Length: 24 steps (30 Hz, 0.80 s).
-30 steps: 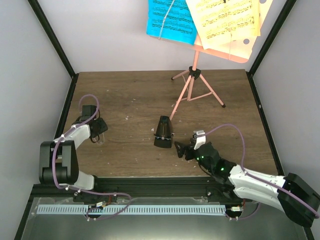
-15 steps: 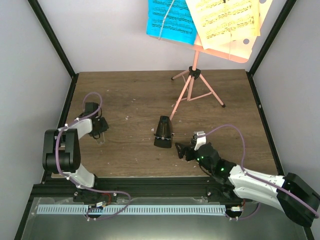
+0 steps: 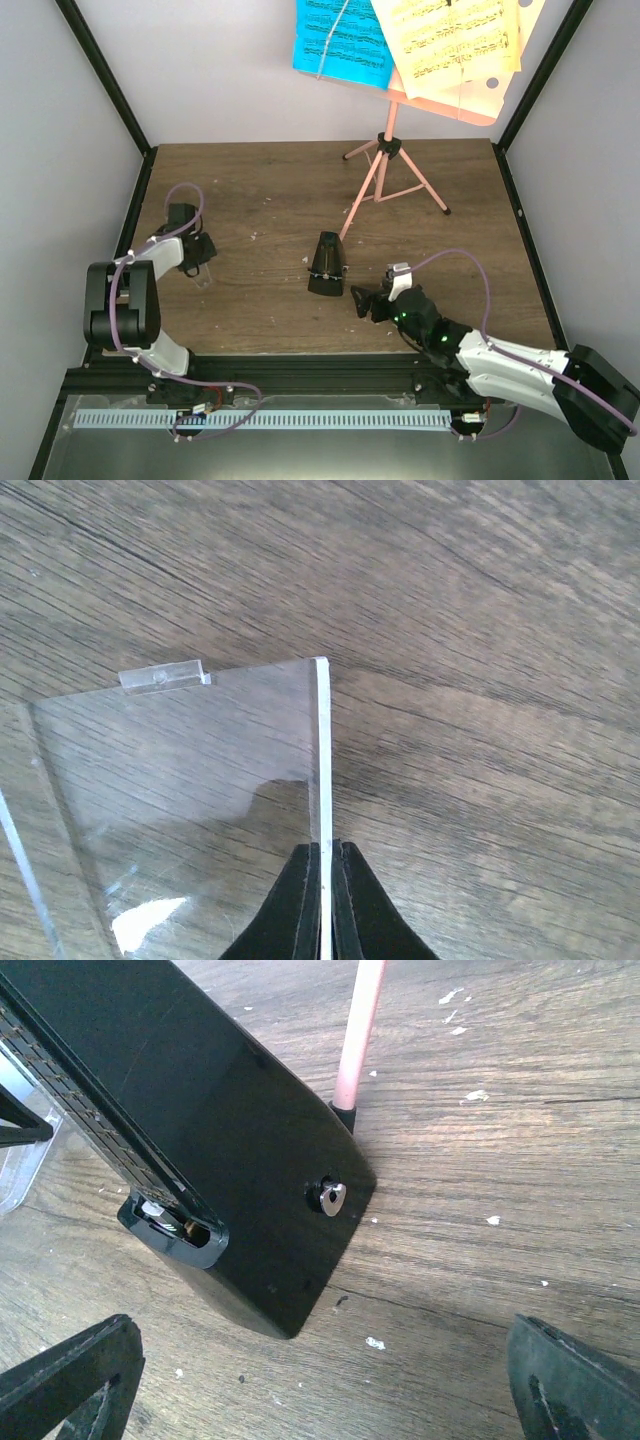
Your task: Pack up the instrument practice props
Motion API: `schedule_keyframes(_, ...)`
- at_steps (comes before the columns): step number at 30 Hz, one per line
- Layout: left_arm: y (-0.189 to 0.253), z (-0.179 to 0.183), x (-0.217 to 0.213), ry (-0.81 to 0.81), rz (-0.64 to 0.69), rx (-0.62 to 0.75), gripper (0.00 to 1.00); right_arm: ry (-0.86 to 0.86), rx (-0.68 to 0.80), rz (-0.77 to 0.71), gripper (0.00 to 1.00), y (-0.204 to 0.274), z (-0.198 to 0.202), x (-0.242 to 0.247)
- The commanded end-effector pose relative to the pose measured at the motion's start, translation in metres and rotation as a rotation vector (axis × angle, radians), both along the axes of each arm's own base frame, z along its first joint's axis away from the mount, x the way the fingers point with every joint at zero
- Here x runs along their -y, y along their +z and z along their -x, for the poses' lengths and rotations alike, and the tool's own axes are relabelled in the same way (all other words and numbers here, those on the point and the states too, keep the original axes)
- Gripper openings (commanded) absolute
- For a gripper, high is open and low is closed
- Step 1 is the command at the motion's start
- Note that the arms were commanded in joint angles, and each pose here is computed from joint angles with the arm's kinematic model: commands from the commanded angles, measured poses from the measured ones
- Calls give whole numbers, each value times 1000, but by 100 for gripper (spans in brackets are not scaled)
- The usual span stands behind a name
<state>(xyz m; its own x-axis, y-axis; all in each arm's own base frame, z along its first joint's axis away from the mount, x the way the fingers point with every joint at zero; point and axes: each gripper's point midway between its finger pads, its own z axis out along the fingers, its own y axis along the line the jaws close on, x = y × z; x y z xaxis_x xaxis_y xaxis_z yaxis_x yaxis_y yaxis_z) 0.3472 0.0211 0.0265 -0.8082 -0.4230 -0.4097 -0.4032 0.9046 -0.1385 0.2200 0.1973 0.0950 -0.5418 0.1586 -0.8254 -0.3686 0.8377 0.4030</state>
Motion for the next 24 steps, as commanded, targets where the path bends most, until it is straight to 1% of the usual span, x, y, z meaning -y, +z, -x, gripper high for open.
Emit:
schedule_keyframes(1,10,5,9,2,60,16,0,-47,25,-4,100,9,-6,7)
schedule_keyframes(6,31,8,32,-15,204,89,0,-62,69,14,100,22,-7,14)
schedule_keyframes(11,55,22,66,-75,366,139,0,-6,182,22,100,49,-3,13)
schedule_keyframes(14,72,37,86,-116,433,148,0,70,284,2,100,75,4,6)
schedule_keyframes(17,85,55,106,-159,511,138,0,184,428,-38,100,110,19,-4)
schedule_keyframes(20,99,77,131,-182,642,108,0,312,580,-77,100,144,39,-17)
schedule_keyframes(24,113,102,156,-160,846,62,0,418,671,-68,100,165,49,-35)
